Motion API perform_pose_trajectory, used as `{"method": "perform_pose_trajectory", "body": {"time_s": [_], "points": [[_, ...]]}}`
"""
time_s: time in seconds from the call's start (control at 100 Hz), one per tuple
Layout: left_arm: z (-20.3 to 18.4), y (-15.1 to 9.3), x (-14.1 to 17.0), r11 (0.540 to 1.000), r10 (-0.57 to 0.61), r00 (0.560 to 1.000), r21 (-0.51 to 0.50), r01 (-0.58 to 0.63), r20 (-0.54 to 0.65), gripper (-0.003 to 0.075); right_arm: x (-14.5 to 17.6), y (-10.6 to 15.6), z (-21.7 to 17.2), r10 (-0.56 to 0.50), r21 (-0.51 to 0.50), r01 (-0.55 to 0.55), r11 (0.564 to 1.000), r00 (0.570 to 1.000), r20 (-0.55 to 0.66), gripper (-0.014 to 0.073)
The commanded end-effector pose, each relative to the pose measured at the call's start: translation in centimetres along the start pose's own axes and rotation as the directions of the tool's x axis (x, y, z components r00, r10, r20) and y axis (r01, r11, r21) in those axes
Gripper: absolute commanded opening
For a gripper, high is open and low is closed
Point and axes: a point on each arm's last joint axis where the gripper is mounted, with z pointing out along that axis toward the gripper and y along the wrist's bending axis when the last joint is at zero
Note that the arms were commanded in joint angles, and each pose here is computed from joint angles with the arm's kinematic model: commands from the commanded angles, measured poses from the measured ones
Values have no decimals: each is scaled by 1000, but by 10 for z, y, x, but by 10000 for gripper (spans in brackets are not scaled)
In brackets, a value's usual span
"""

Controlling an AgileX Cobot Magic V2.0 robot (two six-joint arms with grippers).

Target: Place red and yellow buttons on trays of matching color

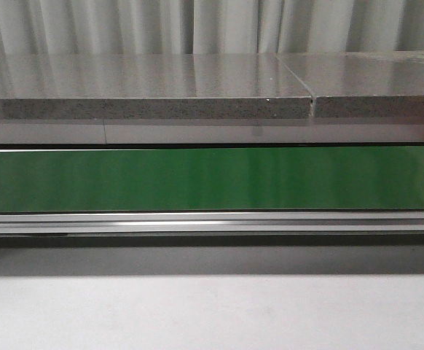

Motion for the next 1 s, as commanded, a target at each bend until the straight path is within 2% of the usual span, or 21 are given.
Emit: {"method": "perform_pose_trajectory", "body": {"time_s": [0.0,0.25,0.4,0.72,0.99], "points": [[6,0,-20,998,-57,998,28,57,3,545,-13,1,-2,-16,-6,17,1000,994,104,-116],[52,24,-48,985,-169,969,-61,160,-178,498,-13,1,-2,-16,-6,17,1000,994,104,-116],[76,41,-58,970,-235,934,-120,209,-270,491,-13,1,-2,-16,-6,17,1000,994,104,-116],[117,47,-79,960,-278,905,-117,254,-321,491,-13,1,-2,-16,-6,17,1000,994,104,-116],[139,49,-78,958,-288,876,-134,256,-388,491,-13,1,-2,-16,-6,17,1000,994,104,-116]]}}
